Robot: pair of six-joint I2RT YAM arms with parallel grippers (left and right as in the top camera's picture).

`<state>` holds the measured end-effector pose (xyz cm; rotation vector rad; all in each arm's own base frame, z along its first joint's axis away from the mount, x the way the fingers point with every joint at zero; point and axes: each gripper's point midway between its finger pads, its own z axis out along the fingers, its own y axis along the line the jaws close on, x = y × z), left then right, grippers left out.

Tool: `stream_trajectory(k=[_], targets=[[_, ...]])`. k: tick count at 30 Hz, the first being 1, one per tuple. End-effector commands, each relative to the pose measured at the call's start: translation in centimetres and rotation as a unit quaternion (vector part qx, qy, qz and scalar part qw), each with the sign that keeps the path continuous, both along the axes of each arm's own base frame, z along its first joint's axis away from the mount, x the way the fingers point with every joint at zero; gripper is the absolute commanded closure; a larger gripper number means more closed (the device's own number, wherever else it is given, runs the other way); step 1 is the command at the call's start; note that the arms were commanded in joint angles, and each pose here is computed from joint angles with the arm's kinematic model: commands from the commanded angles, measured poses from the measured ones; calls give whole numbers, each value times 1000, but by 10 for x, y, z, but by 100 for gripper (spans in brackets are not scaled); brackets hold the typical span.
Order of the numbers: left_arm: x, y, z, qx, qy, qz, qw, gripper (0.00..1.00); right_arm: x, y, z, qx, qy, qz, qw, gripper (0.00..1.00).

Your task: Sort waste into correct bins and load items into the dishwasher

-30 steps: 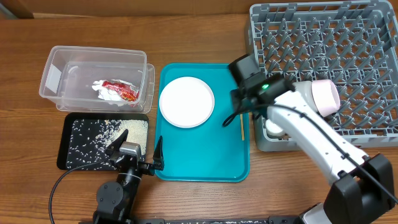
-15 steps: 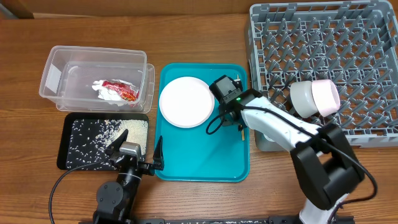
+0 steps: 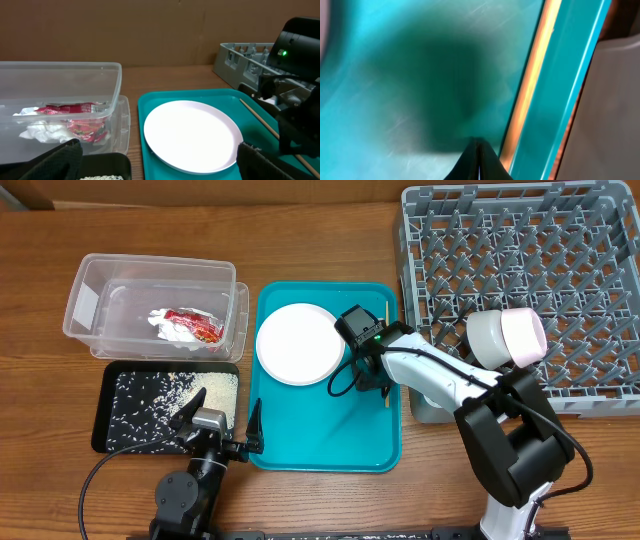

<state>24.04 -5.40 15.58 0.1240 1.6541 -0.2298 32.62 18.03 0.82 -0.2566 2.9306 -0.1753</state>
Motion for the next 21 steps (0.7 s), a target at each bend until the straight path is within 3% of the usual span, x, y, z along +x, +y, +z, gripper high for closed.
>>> stream_trajectory(k=[1, 3, 6, 18, 21], targets=[[-1, -2, 0, -4, -3, -5, 1000, 0, 20, 18, 58, 61, -64, 2, 996, 87], [-1, -2, 0, -4, -3, -5, 1000, 0, 25, 17, 74, 65, -90, -1, 994, 64], [-1, -2, 0, -4, -3, -5, 1000, 0, 28, 11, 76, 49, -103, -6, 994, 59], [-1, -2, 0, -4, -3, -5, 1000, 0, 12, -17, 1, -13, -69, -20, 997, 59], [-1, -2, 0, -4, -3, -5, 1000, 0, 6, -16, -11, -5, -48, -19, 999, 70]])
